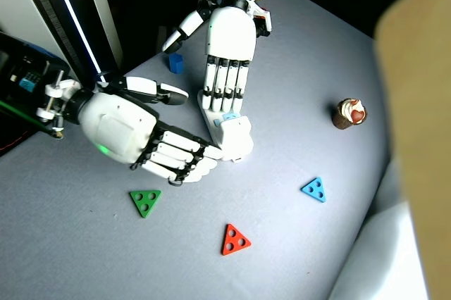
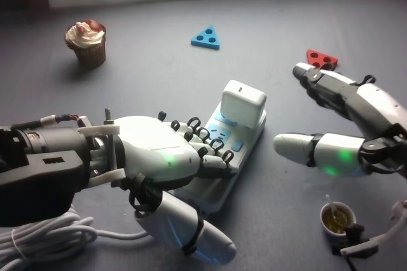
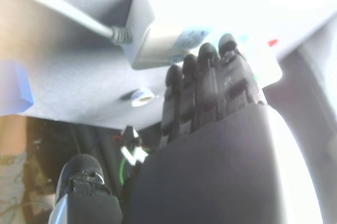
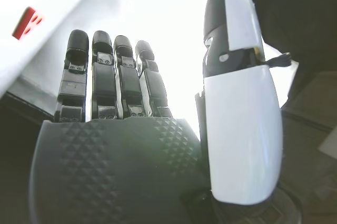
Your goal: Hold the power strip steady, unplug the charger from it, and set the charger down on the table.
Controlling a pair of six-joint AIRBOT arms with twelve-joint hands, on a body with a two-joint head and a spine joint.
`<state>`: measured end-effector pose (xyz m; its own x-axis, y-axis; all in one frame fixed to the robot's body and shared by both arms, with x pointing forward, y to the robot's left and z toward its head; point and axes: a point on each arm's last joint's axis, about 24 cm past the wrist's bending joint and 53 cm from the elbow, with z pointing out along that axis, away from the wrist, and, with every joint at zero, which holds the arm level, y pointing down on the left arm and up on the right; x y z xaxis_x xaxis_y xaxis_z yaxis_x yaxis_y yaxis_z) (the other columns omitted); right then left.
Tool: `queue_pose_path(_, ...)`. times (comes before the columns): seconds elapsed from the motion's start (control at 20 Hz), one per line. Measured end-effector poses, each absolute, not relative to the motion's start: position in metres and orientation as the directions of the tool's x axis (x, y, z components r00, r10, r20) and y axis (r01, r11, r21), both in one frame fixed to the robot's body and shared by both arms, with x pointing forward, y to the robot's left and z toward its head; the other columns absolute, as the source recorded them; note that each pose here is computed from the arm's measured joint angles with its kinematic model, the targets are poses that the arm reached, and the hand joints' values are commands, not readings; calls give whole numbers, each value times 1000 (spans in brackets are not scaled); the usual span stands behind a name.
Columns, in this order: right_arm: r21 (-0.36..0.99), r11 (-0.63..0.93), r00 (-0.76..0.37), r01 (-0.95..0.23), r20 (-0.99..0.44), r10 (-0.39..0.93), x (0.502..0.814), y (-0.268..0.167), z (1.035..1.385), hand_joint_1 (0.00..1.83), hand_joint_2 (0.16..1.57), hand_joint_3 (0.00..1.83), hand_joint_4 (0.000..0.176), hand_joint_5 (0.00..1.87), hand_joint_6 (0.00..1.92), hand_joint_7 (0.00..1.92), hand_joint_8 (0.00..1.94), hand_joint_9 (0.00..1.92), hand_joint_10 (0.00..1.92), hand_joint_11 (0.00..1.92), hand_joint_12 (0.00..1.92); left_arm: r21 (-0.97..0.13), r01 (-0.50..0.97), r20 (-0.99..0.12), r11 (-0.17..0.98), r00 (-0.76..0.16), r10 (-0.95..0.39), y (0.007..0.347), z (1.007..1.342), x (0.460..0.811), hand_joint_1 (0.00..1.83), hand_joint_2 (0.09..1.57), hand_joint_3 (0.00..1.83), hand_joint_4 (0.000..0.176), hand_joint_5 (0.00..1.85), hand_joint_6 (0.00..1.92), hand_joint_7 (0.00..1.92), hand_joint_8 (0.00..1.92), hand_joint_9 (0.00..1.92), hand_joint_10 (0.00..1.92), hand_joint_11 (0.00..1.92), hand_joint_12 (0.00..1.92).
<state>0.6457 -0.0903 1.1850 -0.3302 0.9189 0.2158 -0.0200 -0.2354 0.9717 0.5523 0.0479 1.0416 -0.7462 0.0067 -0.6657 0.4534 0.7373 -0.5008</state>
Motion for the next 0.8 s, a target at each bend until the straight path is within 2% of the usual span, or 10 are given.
queue_pose_path(0.35,975,-224,-318,-2,212,924,659,-78,1170,1070,984,0,0,263,7,251,5,244,5,35,587,-520,440,-657,732,-753,-14,47,1036,550,0,952,2,0,153,2,137,3,102,6,44,34)
queue_pose_path(0.5,968,-249,-319,-5,234,918,662,-74,1180,1063,991,2,0,230,0,218,0,212,0,0,567,-521,437,-657,733,-753,-18,48,1036,552,0,952,2,0,158,3,143,5,107,6,47,33)
queue_pose_path(0.8,968,-251,-332,-1,236,913,661,-66,1183,1059,993,2,0,332,10,361,16,352,19,107,643,-521,437,-656,733,-754,-17,48,1035,551,0,972,7,0,142,0,119,0,80,0,32,24)
